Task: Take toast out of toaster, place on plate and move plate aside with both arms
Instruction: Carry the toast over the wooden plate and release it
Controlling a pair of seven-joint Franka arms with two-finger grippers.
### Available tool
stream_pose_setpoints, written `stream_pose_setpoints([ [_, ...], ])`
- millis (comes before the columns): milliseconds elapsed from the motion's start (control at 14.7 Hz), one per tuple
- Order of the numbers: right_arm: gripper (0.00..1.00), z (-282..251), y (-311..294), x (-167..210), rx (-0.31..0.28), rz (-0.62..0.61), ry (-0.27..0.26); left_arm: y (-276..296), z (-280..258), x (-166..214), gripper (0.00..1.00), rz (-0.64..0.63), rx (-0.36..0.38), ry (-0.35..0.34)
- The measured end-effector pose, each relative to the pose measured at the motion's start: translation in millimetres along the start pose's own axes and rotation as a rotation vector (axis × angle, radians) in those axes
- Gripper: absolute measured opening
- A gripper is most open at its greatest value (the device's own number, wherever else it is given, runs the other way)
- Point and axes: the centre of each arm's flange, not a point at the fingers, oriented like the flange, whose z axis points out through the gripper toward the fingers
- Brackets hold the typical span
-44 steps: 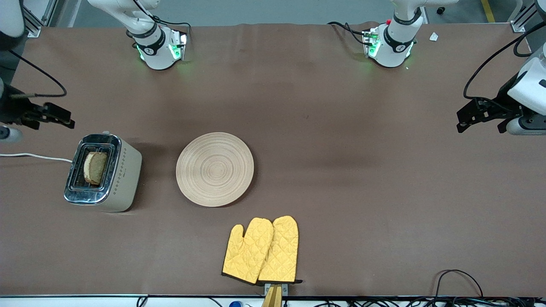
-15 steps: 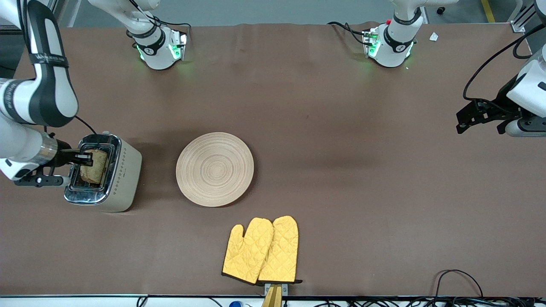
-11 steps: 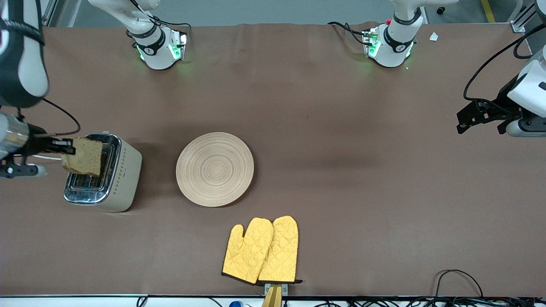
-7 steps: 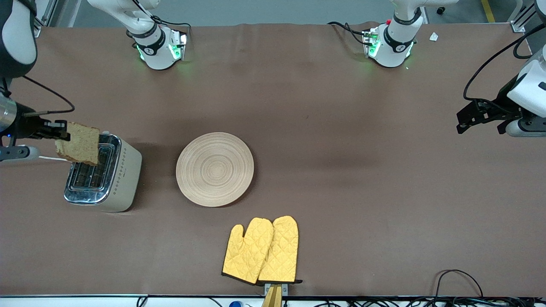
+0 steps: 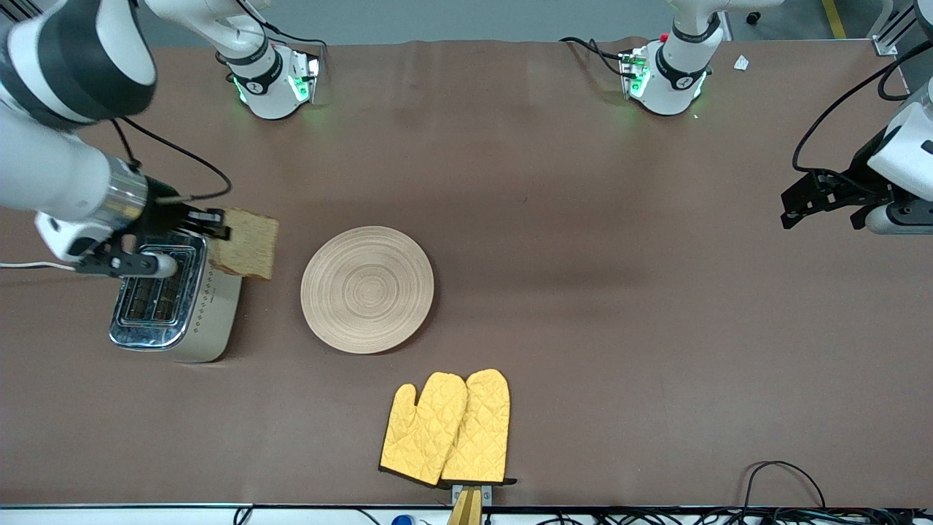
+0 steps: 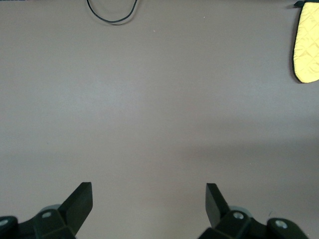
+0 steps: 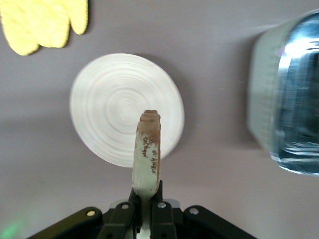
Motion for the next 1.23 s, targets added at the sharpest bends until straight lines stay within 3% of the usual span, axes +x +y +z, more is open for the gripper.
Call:
stream_pose_setpoints([
  [273, 0.1, 80, -42, 2, 0.056, 0.04, 0.007, 0, 0, 0, 1.0, 0.0, 0.0, 0.0],
  [682, 0.1, 129, -98, -5, 0.161, 0.066, 0.023, 0, 0, 0, 1.0, -0.001, 0.0, 0.0],
  [1227, 0.1, 207, -91, 14, 0.139, 0.053, 0.033, 2, 0, 0, 1.0, 0.001, 0.0, -0.001],
])
